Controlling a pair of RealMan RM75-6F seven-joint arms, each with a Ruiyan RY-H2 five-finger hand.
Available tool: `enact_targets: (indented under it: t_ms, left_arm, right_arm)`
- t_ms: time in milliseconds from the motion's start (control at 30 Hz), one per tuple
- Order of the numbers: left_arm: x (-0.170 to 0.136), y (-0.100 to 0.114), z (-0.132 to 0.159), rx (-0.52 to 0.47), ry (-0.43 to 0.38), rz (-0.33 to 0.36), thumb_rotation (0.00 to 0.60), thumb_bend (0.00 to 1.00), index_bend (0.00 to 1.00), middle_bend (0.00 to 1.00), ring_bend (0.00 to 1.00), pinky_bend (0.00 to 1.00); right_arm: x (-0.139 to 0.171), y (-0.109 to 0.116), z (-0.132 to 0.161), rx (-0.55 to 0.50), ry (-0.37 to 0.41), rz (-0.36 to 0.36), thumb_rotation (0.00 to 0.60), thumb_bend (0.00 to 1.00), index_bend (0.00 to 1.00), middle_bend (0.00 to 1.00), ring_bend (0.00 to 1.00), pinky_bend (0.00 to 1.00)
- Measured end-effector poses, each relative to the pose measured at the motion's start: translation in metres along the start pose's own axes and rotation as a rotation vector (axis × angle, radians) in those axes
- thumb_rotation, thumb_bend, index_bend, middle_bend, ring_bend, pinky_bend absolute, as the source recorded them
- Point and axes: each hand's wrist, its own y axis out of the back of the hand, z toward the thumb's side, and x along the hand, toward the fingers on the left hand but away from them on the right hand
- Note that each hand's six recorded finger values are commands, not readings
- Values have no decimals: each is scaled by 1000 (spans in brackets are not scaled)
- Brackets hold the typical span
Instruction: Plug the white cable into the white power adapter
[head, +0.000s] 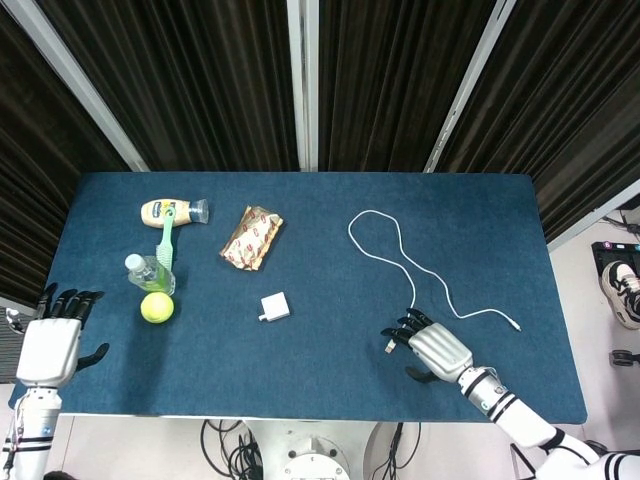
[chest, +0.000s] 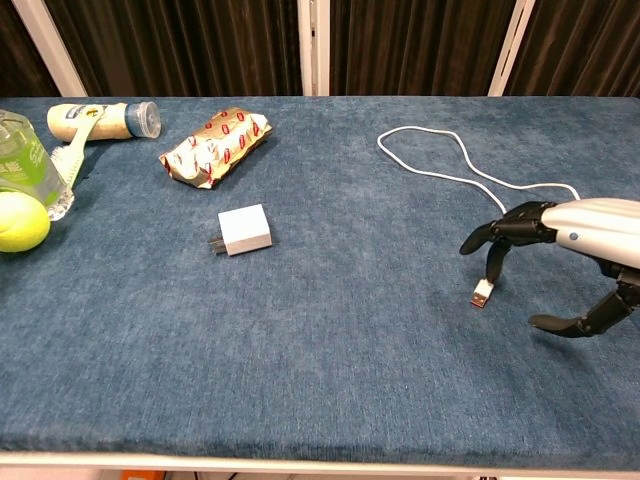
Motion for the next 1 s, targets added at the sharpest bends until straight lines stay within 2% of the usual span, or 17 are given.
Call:
enact_targets:
  t_ms: [333,533,633,767,867,1000]
  left_arm:
    - [1,-4,-3,-8,7,-8,600,144,207,215,138,61]
    - [1,-2,-3,-11,6,2,600,144,207,215,138,62]
    - [1,-1,-3,-13,3,5,600,143,206,215,138,62]
    - [0,0,-1,-13,0,8,600,143,206,214,138,61]
    - [-2,0,-1,-15,4,7,600,144,207,213,138,62]
    - [-4,0,-4,-18,15,5,600,143,206,209,138,62]
  right_arm:
    - [-2,-5,-2,8,-15,20,600,270,167,310,114,45]
    - [-3,9,3,21,7,-33,600,270,165,311,114,45]
    - [-7,24,5,70,23,-73,600,265,224,310,115,45]
    - [-16,35,8,210,65,-81,600,248,337,312,115,45]
    - [-25,35,9,326,101,-68,600,240,402,313,115,45]
    - [-34,25,7,395,130,-55,600,227,447,320,115,45]
